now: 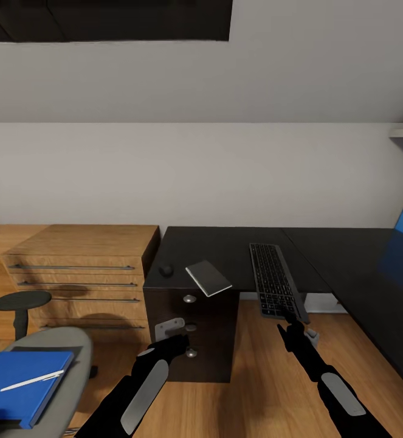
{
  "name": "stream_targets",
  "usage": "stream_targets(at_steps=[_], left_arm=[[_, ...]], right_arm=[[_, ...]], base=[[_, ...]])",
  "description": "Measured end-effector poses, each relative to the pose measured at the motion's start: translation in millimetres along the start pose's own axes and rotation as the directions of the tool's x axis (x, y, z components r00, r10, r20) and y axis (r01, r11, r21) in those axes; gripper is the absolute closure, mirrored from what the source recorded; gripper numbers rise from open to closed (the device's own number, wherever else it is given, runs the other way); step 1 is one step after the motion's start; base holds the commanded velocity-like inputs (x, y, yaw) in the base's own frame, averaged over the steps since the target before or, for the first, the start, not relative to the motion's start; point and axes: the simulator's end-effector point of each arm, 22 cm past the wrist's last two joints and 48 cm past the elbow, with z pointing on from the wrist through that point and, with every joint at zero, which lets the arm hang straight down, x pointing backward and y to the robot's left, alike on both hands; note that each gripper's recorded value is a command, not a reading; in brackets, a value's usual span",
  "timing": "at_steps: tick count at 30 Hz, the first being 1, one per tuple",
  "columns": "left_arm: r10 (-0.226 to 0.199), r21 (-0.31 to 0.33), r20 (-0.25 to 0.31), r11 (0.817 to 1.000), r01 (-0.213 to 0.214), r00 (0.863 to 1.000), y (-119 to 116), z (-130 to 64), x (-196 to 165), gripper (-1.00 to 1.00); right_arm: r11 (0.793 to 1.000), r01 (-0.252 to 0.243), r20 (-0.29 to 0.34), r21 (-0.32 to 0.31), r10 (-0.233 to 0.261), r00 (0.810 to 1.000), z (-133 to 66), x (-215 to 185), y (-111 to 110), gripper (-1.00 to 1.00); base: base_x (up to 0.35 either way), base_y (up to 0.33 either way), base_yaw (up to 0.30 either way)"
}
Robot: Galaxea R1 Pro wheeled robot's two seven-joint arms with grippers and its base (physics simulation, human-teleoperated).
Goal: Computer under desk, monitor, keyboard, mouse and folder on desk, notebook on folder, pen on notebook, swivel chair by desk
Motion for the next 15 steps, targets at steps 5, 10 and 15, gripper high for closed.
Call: stream_targets(at_steps=[5, 10, 15], left_arm=[[0.001, -0.004, -0.004, 1.000, -0.001, 1.000, 1.6, 1.0, 2.0, -1.00], [0.001, -0.004, -0.005, 1.000, -0.001, 1.000, 1.8, 0.9, 2.3, -1.00], [0.002, -0.005, -0.006, 1.000, -0.002, 1.000, 2.2, 1.3, 2.8, -1.00]], right_arm=[[1.000, -0.003, 0.008, -0.001, 0.003, 1.000, -0.2, -3.1, 0.3, -1.00], [1.000, -0.006, 0.016, -0.001, 0.006, 1.000, -0.8, -6.2, 0.3, -1.00], [1.000, -0.006, 0.018, 0.000, 0.006, 1.000, -1.2, -7.4, -0.3, -1.00]], base=[[0.006, 0.000, 0.000], [0.139, 0.000, 0.000], [0.046, 0.000, 0.000]])
